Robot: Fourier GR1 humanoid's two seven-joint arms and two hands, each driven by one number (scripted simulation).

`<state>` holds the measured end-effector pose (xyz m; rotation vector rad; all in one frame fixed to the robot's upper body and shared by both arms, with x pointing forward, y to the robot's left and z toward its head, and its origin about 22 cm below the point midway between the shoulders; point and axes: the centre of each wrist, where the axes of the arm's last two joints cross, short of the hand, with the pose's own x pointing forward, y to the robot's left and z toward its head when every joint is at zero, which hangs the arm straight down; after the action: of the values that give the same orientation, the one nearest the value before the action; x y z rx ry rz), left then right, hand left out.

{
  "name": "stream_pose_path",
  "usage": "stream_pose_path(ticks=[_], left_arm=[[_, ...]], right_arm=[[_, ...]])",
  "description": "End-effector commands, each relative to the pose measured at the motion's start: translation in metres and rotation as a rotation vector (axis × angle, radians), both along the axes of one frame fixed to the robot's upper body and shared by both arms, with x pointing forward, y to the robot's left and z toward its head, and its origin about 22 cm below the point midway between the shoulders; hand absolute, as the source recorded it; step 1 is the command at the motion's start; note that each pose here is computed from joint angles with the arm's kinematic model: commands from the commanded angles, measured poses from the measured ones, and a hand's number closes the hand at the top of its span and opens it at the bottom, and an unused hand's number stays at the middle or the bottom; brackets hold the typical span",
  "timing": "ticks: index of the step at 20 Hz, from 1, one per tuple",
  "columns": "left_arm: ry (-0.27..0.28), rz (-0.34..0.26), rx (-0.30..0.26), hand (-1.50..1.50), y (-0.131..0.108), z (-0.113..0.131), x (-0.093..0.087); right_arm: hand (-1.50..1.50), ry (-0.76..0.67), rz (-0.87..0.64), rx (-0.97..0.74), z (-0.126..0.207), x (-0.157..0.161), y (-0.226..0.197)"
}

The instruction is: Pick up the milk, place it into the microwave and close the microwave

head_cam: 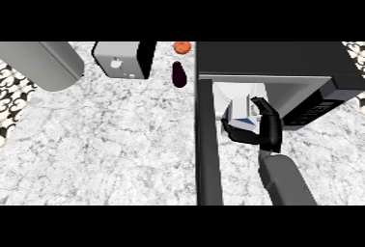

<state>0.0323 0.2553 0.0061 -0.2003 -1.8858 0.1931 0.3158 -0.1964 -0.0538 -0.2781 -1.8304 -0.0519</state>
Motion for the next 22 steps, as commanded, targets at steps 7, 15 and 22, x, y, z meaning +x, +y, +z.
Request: stream_pose_path(ticks=[7,15,22], left_arm=[[-0.020,-0.038,0.023,-1.50,0.015,0.009,0.002],[0.005,-0.063,0.000,-1.50,0.006,0.007,-0.001],[-0.008,-0.072,0.002,-1.50,0.006,-0.006,0.009]], right_arm=[[1.50,0.050,-0.099,-0.179,-0.008,0.050,-0.014],[1.50,0.075,-0.133,-0.310,-0.014,0.054,-0.034],[1.50,-0.042,-0.199,-0.459,0.023,0.082,-0.046]])
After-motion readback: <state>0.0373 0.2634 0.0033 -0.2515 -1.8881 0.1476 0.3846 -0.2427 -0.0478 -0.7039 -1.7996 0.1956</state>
